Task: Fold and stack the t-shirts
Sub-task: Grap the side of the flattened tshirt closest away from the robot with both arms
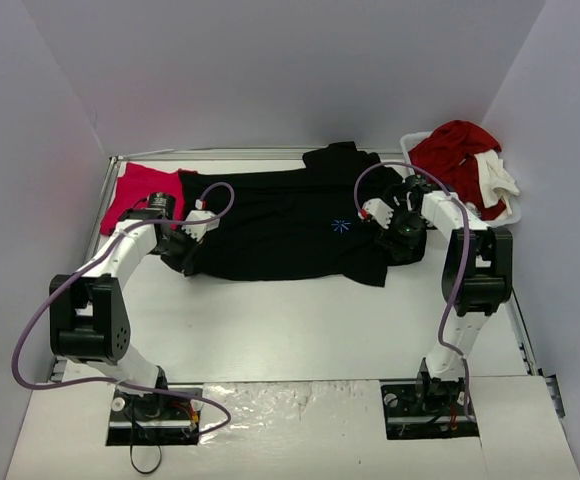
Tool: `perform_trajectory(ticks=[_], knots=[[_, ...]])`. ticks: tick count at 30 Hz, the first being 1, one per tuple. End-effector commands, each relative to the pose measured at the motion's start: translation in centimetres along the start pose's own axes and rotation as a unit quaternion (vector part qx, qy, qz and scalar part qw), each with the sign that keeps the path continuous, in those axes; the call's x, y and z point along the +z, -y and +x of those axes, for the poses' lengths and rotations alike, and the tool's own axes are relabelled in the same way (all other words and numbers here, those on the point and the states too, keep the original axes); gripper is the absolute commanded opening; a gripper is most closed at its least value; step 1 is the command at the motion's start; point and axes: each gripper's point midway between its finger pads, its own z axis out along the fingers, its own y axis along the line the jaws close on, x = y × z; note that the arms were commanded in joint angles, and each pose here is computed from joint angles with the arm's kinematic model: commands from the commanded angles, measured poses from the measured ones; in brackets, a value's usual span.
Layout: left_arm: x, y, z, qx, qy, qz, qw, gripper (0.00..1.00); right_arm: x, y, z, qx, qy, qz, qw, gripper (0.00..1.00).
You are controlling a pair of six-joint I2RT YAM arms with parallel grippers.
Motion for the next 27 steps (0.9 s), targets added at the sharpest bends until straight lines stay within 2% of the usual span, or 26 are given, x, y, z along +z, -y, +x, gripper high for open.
perform_trajectory(ticks=[1, 11, 24, 27], knots=[[-0.2, -0.1, 0.2, 0.002, -0.002, 0.002, 1.000, 0.02, 0.2, 0.4, -2.2, -0.005, 0.018, -0.009, 1.000, 0.59], [0.1, -0.2, 0.5, -0.001, -0.006, 0.006, 1.000, 0.02, 1.2, 1.9, -3.4, -0.003, 0.007, -0.002, 1.000, 0.61], [0.2, -0.2, 0.7, -0.005, -0.007, 0.009, 1.000, 0.02, 3.6, 1.1, -1.1, 0.007, -0.042, -0.024, 0.999, 0.64], [0.3, -0.2, 0.7, -0.004, -0.009, 0.009, 1.000, 0.03, 3.8, 1.0, -0.8, 0.012, -0.048, -0.025, 0.998, 0.61]])
